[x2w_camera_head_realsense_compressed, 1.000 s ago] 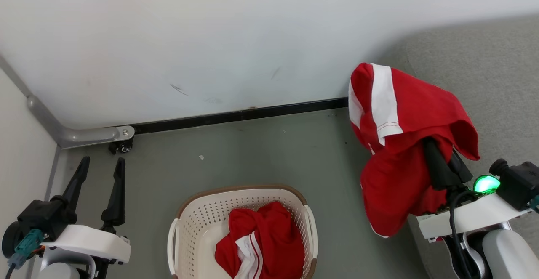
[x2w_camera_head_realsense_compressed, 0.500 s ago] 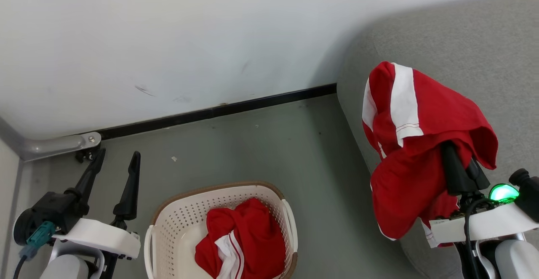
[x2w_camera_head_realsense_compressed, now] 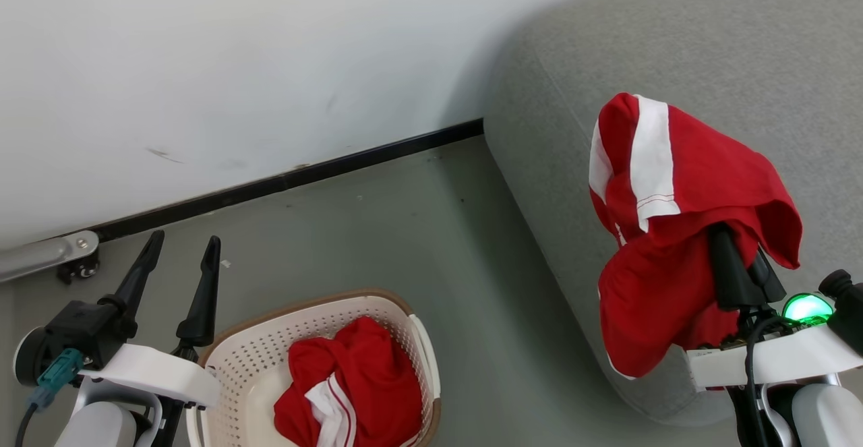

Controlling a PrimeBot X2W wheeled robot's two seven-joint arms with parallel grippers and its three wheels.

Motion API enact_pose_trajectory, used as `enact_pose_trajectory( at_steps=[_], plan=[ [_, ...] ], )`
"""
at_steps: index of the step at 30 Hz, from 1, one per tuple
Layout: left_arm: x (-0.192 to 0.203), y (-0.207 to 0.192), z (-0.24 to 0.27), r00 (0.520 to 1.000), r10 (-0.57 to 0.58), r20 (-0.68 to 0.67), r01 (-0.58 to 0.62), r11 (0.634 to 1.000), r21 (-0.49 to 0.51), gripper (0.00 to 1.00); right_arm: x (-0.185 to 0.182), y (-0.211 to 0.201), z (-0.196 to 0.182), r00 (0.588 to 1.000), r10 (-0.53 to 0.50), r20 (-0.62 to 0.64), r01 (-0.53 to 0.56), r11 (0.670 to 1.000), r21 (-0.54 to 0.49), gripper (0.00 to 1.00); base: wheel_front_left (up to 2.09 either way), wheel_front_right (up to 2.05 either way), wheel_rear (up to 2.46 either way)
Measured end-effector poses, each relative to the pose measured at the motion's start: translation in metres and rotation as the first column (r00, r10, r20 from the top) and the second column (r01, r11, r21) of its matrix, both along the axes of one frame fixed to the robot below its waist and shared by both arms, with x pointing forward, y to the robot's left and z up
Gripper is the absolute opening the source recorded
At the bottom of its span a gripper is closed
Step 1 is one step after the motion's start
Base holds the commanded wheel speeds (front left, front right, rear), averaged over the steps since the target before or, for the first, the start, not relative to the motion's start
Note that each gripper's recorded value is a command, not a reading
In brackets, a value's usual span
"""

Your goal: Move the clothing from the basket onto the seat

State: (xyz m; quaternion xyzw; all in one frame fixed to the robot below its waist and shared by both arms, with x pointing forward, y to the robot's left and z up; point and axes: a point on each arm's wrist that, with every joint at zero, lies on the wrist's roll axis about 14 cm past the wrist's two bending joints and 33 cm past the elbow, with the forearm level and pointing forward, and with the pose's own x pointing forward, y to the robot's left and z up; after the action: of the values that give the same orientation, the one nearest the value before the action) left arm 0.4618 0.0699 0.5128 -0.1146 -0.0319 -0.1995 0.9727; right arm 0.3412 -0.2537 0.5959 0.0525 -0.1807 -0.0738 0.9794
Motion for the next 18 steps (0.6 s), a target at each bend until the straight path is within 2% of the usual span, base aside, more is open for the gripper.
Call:
enact_pose_trajectory(
  at_steps=[18],
  plan=[
    [0.015,-0.021,-0.01,0.999,-0.047,-0.01,0.046,0.999,-0.008,1.0,-0.012,-0.019,-0.015,0.996,-0.075,-0.052,0.076,0.997,0.014,0.0,0.0,0.0,0.0]
  ],
)
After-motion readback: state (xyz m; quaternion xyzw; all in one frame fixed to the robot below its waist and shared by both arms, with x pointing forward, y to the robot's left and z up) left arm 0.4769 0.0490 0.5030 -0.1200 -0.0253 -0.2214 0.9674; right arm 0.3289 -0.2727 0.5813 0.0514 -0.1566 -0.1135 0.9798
